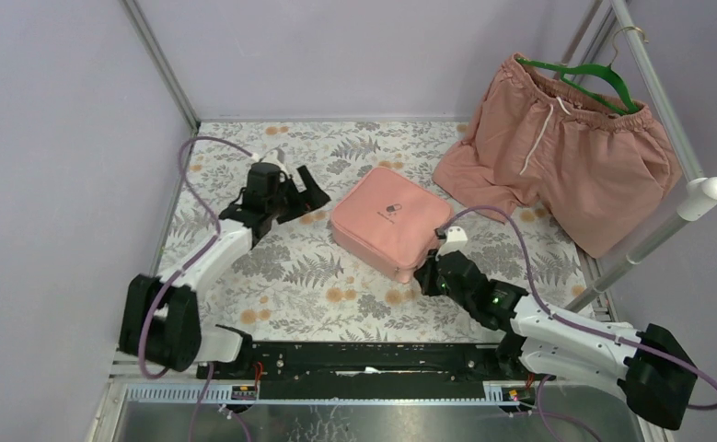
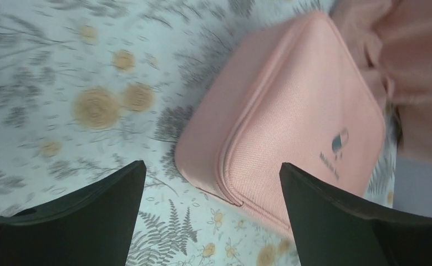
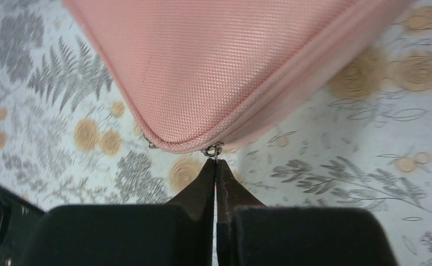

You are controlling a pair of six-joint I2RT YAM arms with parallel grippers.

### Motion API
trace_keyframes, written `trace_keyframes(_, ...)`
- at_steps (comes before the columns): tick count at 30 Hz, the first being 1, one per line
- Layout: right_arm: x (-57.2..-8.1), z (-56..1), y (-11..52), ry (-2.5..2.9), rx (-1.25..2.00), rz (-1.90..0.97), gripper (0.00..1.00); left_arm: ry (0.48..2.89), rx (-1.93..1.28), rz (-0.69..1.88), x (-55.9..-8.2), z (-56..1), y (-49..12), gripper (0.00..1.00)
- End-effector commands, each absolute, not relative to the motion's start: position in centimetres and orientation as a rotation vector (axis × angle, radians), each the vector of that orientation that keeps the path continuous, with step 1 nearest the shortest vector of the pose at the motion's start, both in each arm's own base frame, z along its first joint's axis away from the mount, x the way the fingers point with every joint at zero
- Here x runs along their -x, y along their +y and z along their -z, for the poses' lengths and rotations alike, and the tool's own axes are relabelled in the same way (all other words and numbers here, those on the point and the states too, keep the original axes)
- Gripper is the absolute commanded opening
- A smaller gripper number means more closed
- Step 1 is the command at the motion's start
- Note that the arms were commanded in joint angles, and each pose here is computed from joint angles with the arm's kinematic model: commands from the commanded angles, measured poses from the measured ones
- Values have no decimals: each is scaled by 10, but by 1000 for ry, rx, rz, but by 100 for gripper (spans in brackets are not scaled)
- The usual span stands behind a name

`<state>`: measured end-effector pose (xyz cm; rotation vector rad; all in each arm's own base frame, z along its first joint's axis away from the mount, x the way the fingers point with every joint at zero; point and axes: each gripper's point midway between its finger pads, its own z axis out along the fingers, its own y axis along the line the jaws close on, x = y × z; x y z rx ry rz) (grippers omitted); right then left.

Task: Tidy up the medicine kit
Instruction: Zip the medicine box at the center of the board.

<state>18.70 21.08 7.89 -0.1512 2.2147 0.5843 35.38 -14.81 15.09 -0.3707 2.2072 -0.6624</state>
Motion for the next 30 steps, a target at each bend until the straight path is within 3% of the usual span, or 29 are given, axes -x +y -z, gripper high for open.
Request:
trace_keyframes(1,-219,-94,197,2159,-6,-589,0,2176,31,977,-363,-170,-203,99)
trace_keyframes(8,-246,-86,189,2197,6,-538,0,2121,-58,1035,-387,-164,-219,99)
trace_keyframes(16,-258,-80,187,2204,83,-520,0,2218,-98,1133,-386,-123,-243,97)
trace_keyframes(23,-255,-84,199,2173,267,-553,0,2272,-50,1134,-369,-105,-241,67)
trace_keyframes(30,-243,-95,230,2164,423,-734,0,2261,-20,1099,-336,-110,-226,64)
